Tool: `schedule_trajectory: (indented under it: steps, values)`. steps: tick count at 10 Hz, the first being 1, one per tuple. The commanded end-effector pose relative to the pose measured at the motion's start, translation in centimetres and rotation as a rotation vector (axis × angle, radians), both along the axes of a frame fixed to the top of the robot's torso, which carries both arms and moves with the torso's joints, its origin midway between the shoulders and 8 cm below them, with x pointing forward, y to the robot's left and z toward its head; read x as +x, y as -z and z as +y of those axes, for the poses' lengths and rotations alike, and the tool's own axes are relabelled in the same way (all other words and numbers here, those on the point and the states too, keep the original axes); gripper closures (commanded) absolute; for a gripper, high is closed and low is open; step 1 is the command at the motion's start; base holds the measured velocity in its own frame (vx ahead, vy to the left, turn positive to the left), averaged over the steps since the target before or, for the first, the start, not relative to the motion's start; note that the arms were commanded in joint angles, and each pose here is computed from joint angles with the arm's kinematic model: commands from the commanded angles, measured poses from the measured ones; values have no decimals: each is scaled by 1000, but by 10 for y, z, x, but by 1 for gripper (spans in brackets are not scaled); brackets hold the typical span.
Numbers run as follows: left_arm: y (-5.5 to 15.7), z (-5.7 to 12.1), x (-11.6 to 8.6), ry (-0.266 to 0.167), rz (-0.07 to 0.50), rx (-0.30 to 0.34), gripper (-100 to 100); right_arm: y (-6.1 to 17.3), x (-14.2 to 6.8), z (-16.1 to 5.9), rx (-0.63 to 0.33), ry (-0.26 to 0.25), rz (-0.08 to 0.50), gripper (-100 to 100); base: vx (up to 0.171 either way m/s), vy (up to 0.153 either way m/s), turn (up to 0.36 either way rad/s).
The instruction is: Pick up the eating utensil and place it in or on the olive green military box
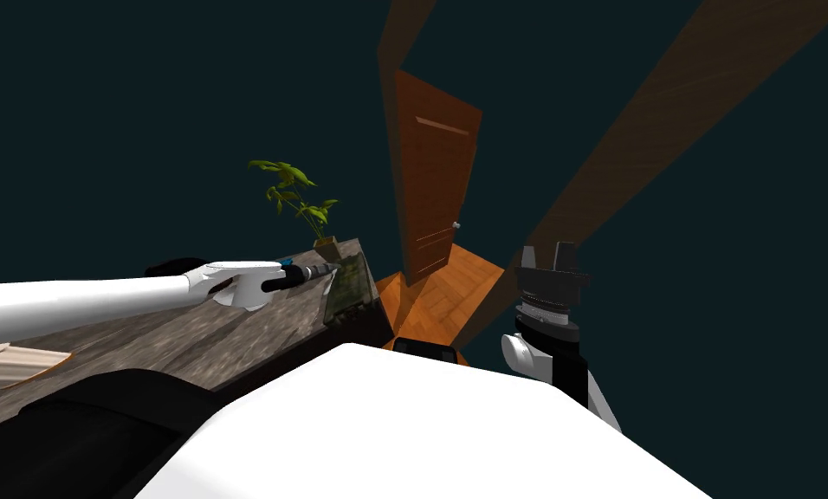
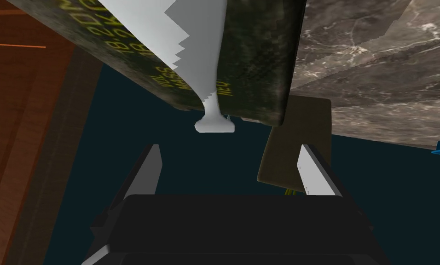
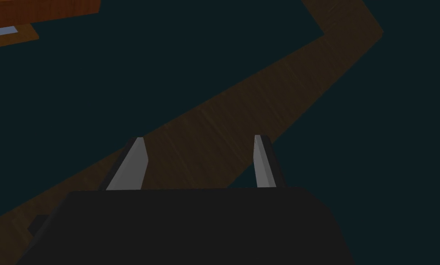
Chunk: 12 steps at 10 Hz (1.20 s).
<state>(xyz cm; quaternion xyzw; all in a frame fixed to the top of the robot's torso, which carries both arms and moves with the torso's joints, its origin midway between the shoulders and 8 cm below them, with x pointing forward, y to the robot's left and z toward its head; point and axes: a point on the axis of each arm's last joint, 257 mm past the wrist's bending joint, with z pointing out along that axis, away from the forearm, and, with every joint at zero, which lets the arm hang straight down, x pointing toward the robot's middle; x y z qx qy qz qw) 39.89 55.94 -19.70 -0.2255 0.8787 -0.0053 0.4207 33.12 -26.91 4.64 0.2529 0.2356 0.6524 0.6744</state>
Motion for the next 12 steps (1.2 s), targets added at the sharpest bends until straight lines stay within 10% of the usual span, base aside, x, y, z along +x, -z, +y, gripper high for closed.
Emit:
schedule_trajectory:
  steps: [1, 12]
  values:
    - [-6, -2, 5, 0, -5, -5, -100, 0, 0, 0, 0, 0, 0, 0, -13, 32, 41]
    - [-45, -38, 27, 42, -18, -14, -100, 0, 0, 0, 0, 0, 0, 0, -9, 21, 37]
